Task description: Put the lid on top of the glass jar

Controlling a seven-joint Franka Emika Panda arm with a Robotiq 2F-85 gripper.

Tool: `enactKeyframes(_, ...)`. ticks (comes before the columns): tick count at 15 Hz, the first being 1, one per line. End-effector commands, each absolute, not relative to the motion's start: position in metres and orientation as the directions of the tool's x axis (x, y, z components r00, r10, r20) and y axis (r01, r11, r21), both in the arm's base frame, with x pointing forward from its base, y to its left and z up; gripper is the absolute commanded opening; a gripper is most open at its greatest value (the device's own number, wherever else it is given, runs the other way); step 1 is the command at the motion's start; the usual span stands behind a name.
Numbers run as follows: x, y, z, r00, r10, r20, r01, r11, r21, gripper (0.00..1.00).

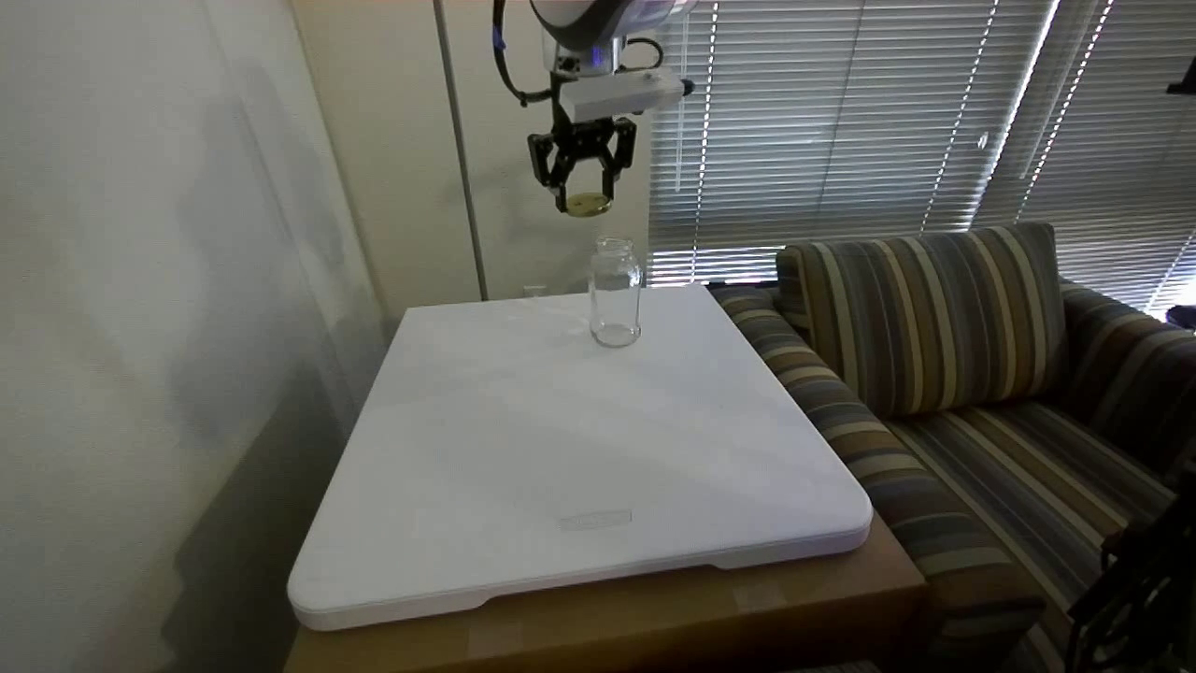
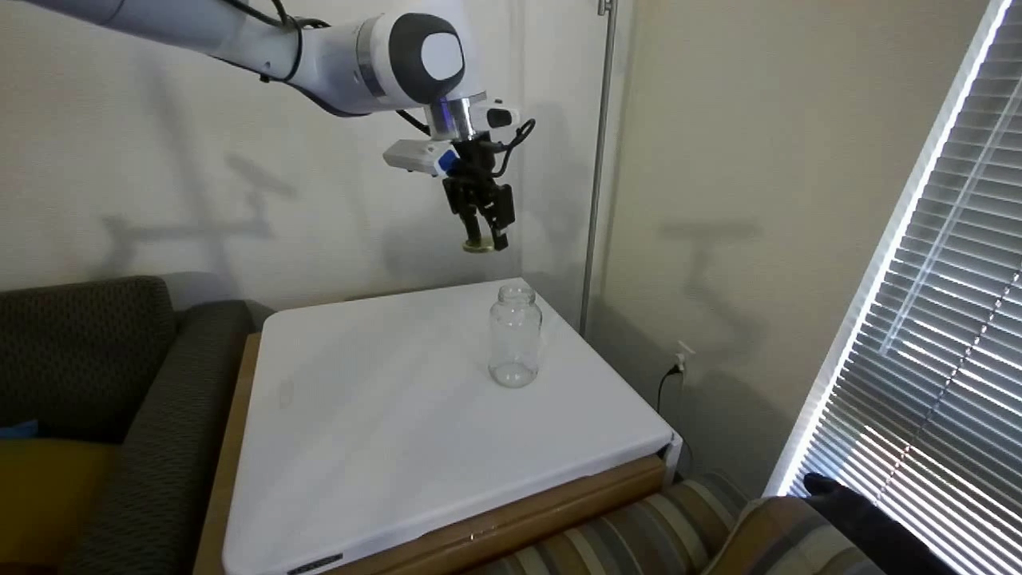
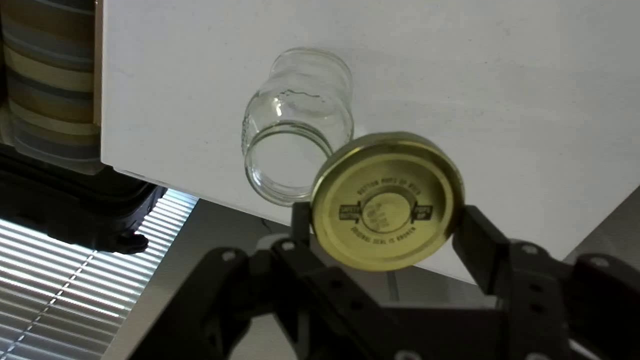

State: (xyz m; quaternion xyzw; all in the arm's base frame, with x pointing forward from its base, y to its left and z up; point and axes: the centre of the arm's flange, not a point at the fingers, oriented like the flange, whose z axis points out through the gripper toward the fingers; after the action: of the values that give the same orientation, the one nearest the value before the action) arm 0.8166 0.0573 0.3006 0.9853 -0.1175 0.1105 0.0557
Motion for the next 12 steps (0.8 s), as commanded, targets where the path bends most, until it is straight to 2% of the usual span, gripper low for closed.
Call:
enactKeyframes(1,0.824,0.036,0.307,0.947,-0.243,0.212,-0.265,-0.961,0.081,0.47)
enactKeyframes(12,0.834,-0.012,0.263,0.916,-0.348,0.197,-0.352,-0.936,-0.019,0.47)
